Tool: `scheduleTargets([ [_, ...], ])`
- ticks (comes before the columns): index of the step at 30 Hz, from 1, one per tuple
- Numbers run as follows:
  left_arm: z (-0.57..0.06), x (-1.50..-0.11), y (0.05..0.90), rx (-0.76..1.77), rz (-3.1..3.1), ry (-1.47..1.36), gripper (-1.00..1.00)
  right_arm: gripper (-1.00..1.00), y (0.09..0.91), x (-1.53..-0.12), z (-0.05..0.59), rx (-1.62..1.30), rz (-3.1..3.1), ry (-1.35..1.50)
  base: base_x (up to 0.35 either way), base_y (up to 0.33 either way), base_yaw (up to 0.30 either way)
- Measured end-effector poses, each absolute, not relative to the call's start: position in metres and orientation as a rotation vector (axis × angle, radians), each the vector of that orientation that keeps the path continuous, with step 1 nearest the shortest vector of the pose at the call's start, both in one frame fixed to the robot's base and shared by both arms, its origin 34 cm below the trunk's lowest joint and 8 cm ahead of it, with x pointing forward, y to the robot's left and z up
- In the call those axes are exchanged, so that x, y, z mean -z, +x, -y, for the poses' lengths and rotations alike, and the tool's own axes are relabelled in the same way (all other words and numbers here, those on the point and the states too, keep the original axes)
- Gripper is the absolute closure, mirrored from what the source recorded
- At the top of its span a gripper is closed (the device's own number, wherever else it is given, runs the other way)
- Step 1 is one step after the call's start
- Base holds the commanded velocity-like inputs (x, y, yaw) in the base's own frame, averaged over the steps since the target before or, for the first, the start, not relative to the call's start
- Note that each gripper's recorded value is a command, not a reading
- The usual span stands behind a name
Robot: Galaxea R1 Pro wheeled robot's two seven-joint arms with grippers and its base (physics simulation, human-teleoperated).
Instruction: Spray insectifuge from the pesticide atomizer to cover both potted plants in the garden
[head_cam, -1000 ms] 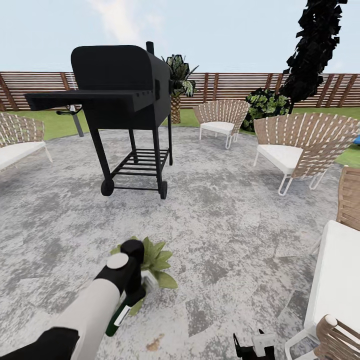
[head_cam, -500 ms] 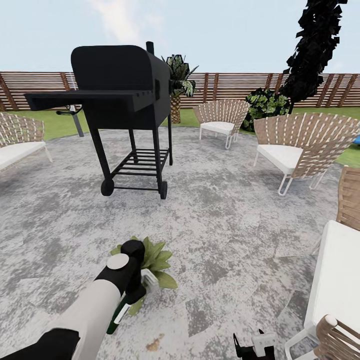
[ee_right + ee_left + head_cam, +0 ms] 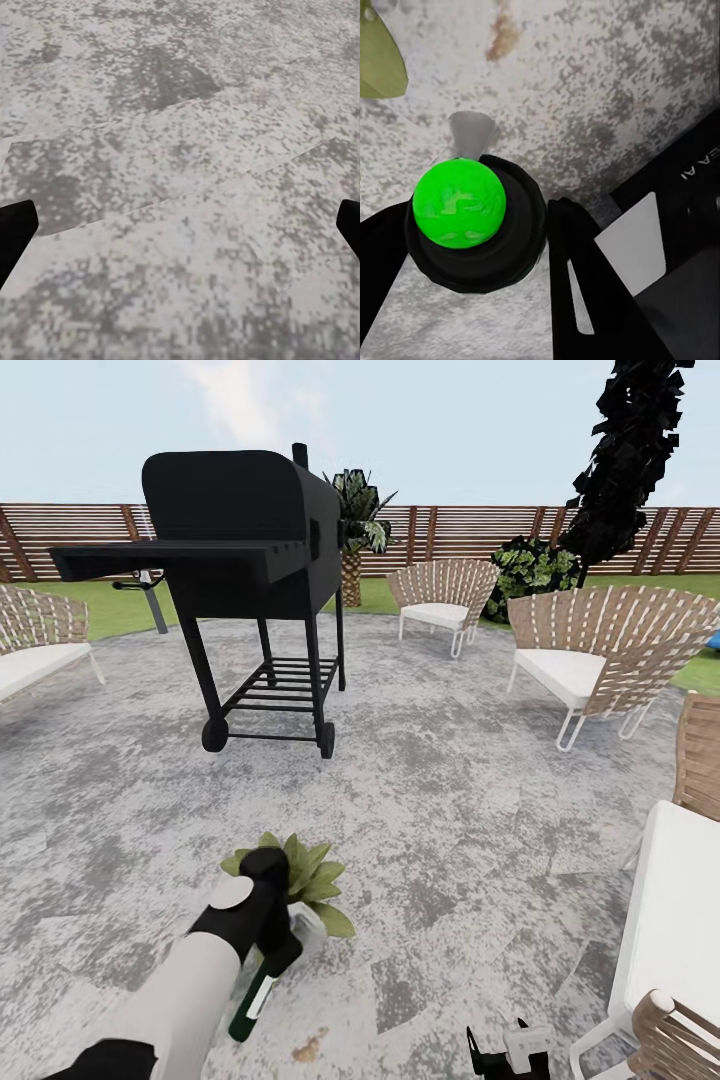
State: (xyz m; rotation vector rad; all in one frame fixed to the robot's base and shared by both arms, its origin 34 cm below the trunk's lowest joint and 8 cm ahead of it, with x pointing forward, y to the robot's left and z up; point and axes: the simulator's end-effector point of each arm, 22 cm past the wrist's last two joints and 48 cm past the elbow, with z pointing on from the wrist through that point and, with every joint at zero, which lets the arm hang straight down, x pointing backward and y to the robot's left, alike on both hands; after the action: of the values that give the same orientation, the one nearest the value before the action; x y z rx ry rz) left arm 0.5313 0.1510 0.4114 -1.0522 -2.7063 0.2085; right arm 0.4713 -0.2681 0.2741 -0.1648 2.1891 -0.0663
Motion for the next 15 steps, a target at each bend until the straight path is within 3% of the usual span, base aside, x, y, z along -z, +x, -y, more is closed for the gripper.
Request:
scheduleTargets([
  [15,-0.166,-0.399,0.514,-0.311,2.733,-0.918,1.00,-1.00,0.471,-0.274,0.268,0.066,-2.189,-0.165,0.000,0.000,0.000],
])
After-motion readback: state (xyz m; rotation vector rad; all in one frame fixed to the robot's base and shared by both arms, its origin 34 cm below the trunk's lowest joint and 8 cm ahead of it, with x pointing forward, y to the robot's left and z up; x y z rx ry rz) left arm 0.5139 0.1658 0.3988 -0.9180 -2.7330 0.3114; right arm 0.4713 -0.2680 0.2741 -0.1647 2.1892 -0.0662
